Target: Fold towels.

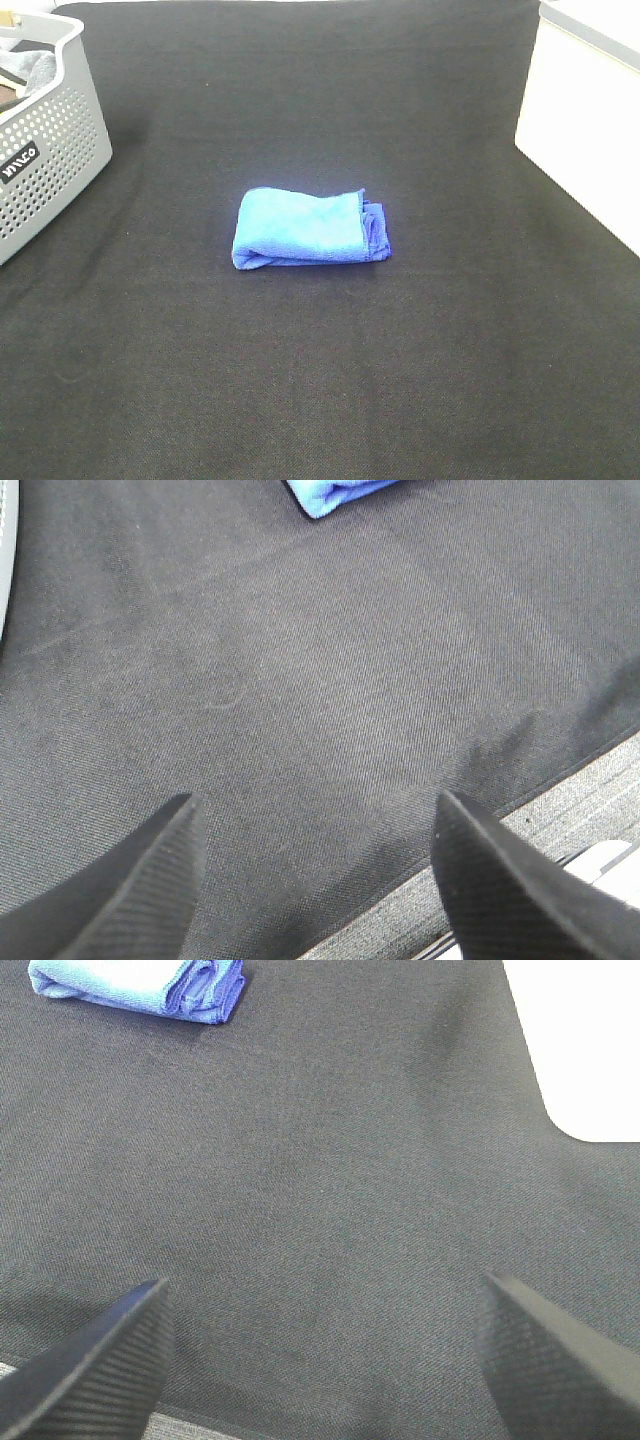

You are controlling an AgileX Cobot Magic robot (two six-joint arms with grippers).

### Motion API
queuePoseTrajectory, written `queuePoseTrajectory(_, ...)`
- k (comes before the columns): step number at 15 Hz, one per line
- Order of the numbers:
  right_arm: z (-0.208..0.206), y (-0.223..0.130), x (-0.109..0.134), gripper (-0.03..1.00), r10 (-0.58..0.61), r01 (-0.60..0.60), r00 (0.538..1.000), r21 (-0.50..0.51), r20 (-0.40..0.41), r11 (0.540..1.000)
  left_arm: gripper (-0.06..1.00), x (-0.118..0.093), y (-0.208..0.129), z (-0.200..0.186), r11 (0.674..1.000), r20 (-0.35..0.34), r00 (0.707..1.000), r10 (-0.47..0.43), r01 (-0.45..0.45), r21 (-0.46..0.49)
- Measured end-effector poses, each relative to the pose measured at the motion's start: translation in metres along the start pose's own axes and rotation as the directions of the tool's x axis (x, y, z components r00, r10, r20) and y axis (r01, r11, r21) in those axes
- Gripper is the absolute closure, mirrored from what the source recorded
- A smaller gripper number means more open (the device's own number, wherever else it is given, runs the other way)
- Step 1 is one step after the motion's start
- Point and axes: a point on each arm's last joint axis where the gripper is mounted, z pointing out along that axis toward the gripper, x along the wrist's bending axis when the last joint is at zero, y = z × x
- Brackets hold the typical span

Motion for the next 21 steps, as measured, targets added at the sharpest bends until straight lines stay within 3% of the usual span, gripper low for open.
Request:
queuePoseTrajectory(6, 0.0, 0.0, 0.0, 0.19, 0.0, 0.0, 1.0, 0.001, 0.0, 1.0, 0.32, 0.001, 0.0, 0.0, 1.0, -0.021, 1.0, -0.017, 0.017, -0.007)
queuePoseTrajectory(10, -0.006, -0.004, -0.001, 0.19, 0.071, -0.066, 0.993, -0.057, 0.093, 0.996, 0.32, 0.001, -0.008, -0.014, 0.983, -0.187, 0.973, -0.135, 0.107, -0.15)
queuePoseTrajectory(13, -0.018, -0.012, 0.002, 0.19, 0.114, -0.089, 0.98, -0.155, 0.16, 0.984, 0.32, -0.007, -0.02, -0.026, 0.957, -0.26, 0.951, -0.169, 0.094, -0.276)
queuePoseTrajectory(15, -0.023, -0.016, 0.004, 0.19, 0.115, -0.082, 0.979, -0.197, 0.165, 0.977, 0.32, -0.009, -0.021, -0.028, 0.953, -0.262, 0.951, -0.167, 0.088, -0.29)
queuePoseTrajectory(21, -0.022, -0.016, 0.004, 0.19, 0.116, -0.083, 0.98, -0.196, 0.163, 0.977, 0.31, -0.009, -0.021, -0.028, 0.953, -0.262, 0.951, -0.166, 0.087, -0.291)
